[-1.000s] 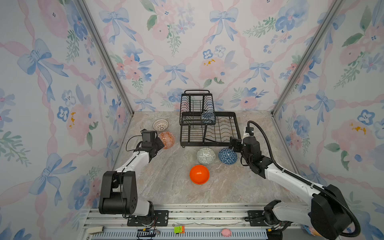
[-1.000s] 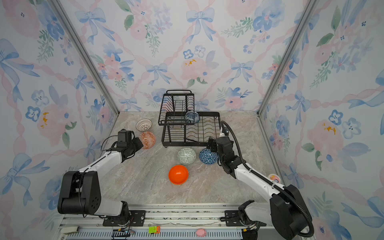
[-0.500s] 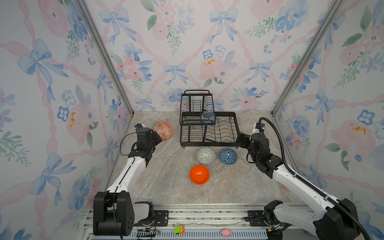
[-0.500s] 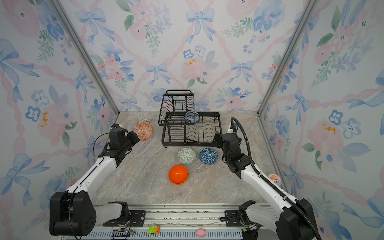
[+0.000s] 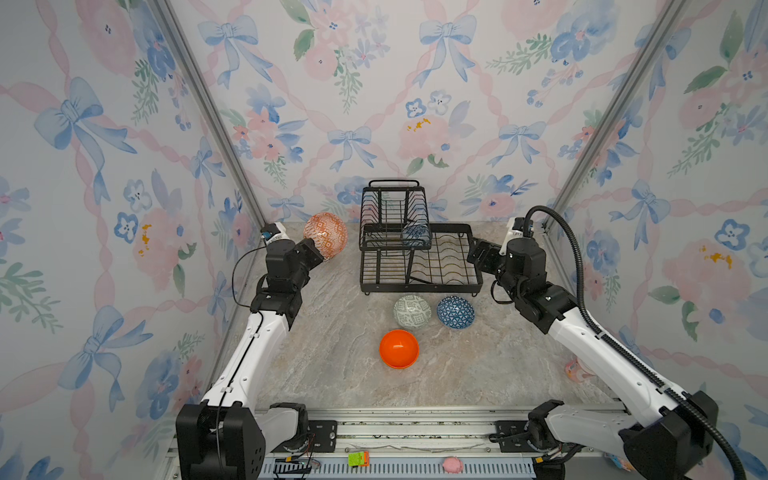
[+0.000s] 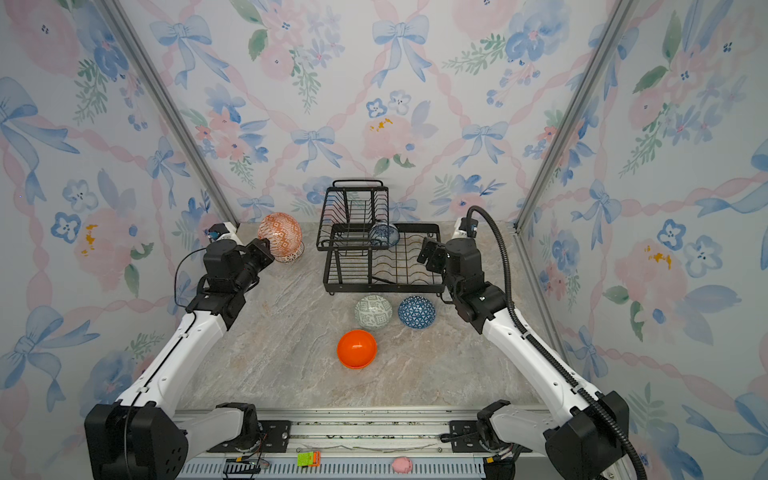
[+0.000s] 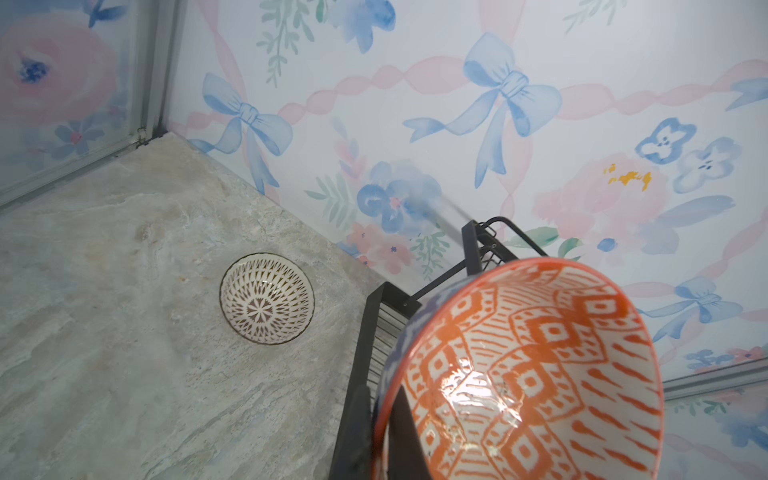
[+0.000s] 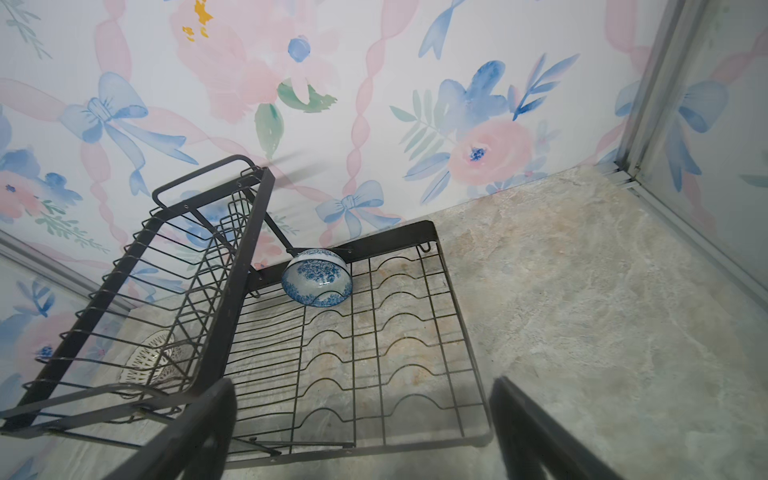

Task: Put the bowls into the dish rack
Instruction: 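Lift the orange bowl toward the rack with left gripper while right approaches, then pass the orange bowl from the left gripper to the right gripper above the rack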

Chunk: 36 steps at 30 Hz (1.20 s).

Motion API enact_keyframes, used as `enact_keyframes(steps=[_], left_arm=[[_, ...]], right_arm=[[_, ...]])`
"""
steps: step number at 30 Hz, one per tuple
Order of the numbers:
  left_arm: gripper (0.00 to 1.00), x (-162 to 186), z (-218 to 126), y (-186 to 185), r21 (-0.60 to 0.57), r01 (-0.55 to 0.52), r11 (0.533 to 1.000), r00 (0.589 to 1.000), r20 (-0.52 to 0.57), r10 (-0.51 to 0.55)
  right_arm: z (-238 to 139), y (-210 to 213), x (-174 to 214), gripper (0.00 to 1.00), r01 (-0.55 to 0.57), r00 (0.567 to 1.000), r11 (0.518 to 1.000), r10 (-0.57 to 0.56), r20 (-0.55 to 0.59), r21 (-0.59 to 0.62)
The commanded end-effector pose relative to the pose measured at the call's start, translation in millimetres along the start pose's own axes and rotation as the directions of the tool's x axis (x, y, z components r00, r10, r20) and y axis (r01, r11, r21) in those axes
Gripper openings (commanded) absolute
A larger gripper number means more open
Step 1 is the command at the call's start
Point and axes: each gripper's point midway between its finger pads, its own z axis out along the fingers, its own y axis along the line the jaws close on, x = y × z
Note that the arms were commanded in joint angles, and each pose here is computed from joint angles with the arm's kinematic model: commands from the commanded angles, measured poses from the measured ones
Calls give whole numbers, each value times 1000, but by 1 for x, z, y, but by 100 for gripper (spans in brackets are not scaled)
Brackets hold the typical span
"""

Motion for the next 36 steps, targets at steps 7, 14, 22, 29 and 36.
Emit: enact_keyframes(steps=[7, 14, 22, 29, 36], left_arm=[[0, -30, -10, -117, 234, -77, 969, 980, 196, 31], [0, -11, -6, -162, 240, -150, 959, 964, 251, 88], [0, 14, 3, -186, 218, -163, 962, 950, 298, 94], [0, 30, 2, -206, 181, -217, 959, 918, 371, 138], [0, 43, 3, -219, 177, -250, 952, 898, 409, 160]], right_arm=[[-15, 73, -61, 97, -266, 961, 936, 275, 8, -229], [-37, 145, -84, 97, -393, 912, 816, 406, -63, -424], [-43, 199, -96, 97, -544, 823, 645, 534, -193, -536], [-36, 216, -97, 99, -667, 725, 527, 622, -295, -527], [-24, 232, -89, 95, -748, 642, 422, 656, -397, -512]])
